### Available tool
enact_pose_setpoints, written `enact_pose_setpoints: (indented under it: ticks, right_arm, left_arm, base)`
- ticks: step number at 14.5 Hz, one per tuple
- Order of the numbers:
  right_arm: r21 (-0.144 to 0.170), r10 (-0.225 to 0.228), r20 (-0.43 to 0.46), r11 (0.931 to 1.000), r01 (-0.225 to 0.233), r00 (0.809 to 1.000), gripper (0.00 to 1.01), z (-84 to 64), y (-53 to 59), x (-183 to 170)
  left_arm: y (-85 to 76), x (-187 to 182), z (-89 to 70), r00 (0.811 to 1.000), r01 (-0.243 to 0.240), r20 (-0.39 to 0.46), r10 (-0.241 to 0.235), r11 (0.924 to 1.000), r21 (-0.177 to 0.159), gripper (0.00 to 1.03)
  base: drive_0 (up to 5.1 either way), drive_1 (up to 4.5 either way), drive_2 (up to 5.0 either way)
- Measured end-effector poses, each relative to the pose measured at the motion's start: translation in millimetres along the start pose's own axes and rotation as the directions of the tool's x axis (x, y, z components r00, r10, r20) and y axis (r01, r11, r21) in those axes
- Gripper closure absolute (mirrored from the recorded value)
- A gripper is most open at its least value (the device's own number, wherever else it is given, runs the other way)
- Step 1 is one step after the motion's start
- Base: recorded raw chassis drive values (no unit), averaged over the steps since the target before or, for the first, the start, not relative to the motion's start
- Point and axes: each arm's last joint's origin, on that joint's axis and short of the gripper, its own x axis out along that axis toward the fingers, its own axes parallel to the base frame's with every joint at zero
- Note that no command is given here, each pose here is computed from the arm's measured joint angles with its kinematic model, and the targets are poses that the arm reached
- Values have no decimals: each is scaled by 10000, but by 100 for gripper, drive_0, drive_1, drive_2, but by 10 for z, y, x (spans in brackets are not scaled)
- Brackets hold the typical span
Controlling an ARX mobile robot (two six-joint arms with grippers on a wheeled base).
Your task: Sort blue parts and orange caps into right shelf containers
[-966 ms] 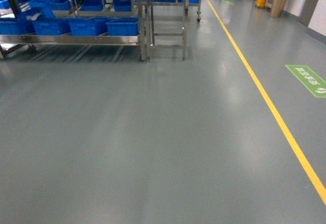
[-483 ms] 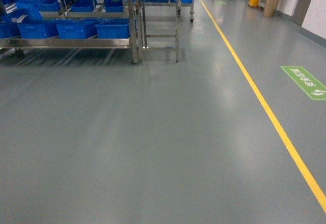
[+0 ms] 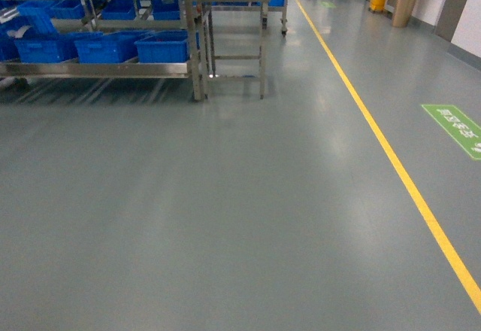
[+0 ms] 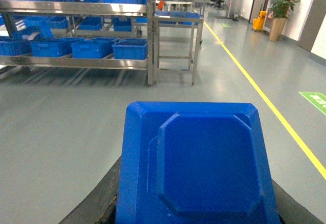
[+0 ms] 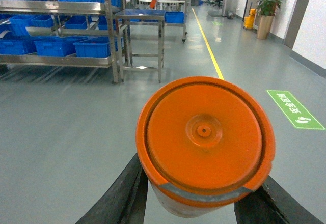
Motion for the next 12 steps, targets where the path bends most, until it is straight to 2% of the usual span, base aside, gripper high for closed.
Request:
enact_pose_setpoints:
  ticks: [12]
  right_arm:
    - [-4,4,27,10000,-4,10000,60,3,0,0]
  left_arm:
    - [0,0,0,10000,4,-4,-4,10000,0,60]
  base:
    - [-2,427,-431]
